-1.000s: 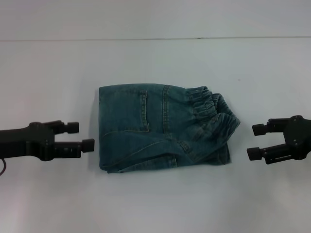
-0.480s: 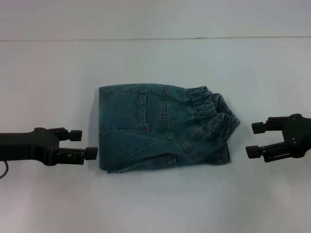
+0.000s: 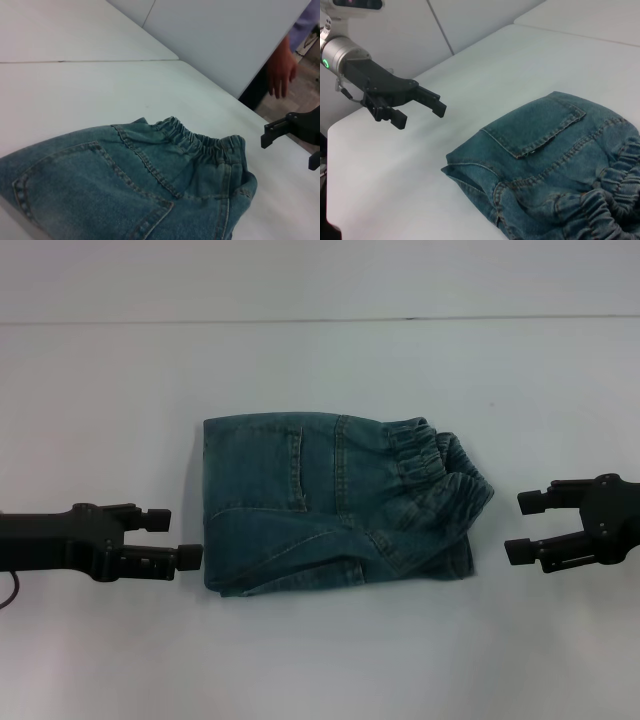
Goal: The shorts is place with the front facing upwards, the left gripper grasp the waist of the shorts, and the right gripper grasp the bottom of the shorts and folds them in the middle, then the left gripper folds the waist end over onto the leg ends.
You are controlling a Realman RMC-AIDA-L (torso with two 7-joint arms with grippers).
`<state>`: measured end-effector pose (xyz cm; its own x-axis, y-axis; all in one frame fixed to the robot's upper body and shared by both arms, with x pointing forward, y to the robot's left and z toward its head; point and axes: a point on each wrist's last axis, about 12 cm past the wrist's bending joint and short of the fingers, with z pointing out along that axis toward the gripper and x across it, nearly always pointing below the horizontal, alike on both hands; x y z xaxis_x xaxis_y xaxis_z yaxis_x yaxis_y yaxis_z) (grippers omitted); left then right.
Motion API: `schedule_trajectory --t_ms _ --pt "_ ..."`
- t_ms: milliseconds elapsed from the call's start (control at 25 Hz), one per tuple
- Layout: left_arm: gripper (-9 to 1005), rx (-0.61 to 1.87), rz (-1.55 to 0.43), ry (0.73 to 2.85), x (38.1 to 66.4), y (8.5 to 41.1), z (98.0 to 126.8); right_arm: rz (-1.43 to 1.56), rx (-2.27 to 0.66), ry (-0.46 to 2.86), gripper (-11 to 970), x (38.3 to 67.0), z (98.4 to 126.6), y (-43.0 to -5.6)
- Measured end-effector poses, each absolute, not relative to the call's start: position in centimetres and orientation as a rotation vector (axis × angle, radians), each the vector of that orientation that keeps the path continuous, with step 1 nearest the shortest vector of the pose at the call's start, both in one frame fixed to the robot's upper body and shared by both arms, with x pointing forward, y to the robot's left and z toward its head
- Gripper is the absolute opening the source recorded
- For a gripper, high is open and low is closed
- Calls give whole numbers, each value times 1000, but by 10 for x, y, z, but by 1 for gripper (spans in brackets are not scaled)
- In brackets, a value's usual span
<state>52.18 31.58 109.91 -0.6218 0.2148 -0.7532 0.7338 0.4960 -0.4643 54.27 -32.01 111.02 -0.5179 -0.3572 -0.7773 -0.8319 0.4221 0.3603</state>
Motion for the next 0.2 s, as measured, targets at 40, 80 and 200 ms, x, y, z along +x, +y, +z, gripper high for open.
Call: schedule_trajectory --t_ms 40,80,200 --pt "949 776 -1068 2113 522 316 1099 1005 -1001 2068 947 543 1110 -320" --pt "949 777 -1069 2112 522 316 1099 1005 -1001 2068 947 542 1110 -320" --pt "949 779 -1073 2111 522 315 1099 1006 -997 2069 947 542 1110 -321"
